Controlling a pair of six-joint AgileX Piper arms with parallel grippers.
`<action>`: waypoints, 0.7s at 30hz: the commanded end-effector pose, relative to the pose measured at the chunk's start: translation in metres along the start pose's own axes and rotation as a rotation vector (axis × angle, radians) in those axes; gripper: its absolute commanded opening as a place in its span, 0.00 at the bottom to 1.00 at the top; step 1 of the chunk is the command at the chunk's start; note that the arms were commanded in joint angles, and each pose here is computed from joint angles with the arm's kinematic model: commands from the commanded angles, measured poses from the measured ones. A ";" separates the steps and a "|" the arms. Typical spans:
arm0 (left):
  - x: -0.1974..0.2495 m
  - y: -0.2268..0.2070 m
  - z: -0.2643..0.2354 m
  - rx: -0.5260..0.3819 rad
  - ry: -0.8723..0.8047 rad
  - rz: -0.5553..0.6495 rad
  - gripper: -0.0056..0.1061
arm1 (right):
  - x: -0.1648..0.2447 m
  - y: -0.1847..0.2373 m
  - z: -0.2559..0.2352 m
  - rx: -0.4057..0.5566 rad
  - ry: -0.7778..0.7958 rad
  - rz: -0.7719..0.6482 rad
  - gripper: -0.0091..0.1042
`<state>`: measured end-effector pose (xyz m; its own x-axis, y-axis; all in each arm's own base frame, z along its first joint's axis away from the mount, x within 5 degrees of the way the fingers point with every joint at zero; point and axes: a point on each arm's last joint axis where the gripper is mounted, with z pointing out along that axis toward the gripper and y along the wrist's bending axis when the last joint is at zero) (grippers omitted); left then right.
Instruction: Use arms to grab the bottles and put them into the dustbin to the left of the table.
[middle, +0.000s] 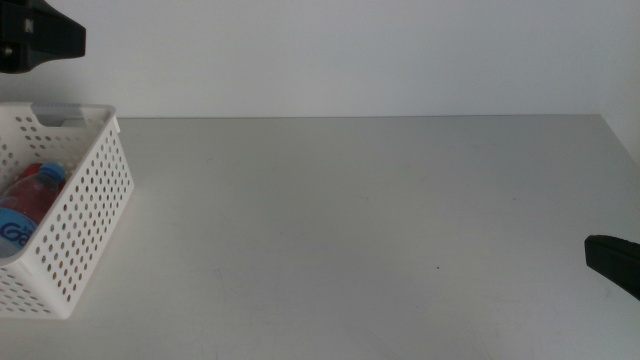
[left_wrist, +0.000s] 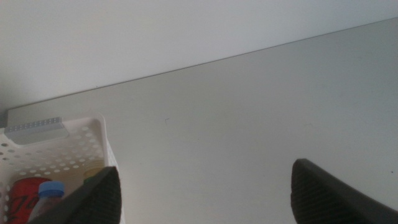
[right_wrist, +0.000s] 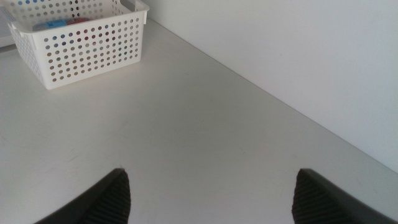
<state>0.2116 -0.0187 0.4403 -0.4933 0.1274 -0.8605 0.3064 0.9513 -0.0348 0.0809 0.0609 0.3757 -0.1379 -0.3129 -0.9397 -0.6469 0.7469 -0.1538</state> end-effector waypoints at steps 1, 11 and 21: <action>-0.011 -0.003 -0.010 -0.002 -0.098 -0.019 0.89 | -0.012 -0.004 -0.002 0.033 -0.078 -0.013 0.67; 0.027 -0.016 -0.031 -0.010 -0.089 -0.015 0.89 | -0.018 -0.016 -0.007 0.189 -0.188 -0.149 0.67; 0.078 -0.033 -0.073 -0.084 -0.142 0.090 0.89 | 0.048 -0.038 0.015 0.404 0.010 0.087 0.67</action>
<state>0.1131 -0.0185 0.4025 -0.4352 0.1971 -0.8785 0.2843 0.9559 0.0736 0.1070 0.0328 0.3277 -0.2359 -0.2750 -0.9321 -0.3618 0.9150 -0.1784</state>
